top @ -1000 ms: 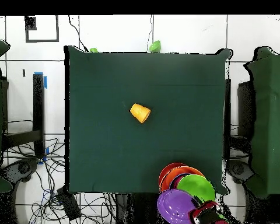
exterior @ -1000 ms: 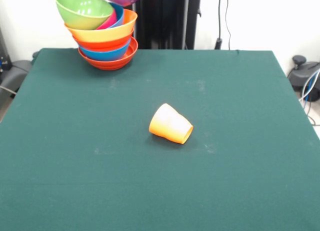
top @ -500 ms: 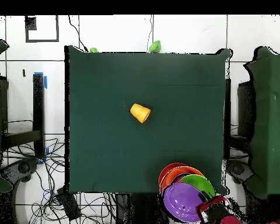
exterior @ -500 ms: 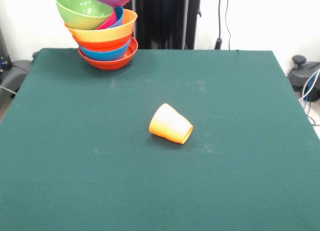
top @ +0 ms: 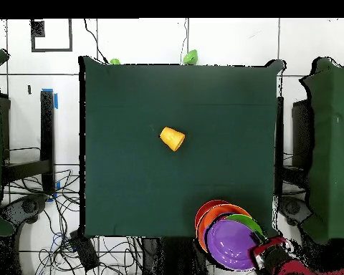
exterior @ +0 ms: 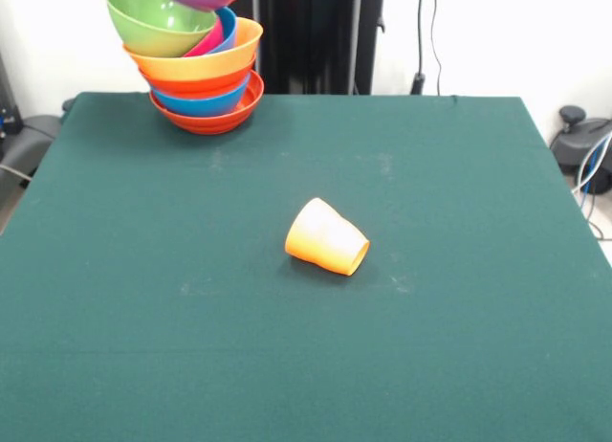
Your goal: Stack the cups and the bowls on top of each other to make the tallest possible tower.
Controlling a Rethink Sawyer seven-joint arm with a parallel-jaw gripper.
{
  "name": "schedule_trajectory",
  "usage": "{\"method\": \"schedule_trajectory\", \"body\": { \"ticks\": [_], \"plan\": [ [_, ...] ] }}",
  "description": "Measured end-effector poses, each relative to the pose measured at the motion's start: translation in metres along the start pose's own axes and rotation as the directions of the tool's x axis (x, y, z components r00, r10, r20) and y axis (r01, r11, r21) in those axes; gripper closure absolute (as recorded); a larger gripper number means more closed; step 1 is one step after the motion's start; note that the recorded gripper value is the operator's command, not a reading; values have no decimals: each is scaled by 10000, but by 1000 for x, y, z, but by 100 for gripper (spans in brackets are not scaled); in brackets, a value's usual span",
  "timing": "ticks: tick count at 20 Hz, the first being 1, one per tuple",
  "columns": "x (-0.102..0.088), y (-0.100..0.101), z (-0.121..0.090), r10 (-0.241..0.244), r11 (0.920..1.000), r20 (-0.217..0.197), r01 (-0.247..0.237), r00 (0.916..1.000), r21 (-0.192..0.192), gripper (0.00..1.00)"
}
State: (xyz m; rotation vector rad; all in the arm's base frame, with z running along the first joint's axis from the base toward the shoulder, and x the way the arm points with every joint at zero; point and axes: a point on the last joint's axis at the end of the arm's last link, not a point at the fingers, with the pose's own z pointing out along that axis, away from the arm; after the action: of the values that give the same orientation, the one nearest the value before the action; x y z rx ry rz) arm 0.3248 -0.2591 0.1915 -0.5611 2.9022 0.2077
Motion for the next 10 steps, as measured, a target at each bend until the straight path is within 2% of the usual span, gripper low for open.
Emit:
{"method": "schedule_trajectory", "body": {
  "ticks": [5, 10],
  "plan": [
    [-6, -8, -2, 135, 9999, 128, -134, 9998, -87, 100],
    [-13, -13, -4, 243, 9996, 444, -236, 9987, -163, 100]
  ]
}}
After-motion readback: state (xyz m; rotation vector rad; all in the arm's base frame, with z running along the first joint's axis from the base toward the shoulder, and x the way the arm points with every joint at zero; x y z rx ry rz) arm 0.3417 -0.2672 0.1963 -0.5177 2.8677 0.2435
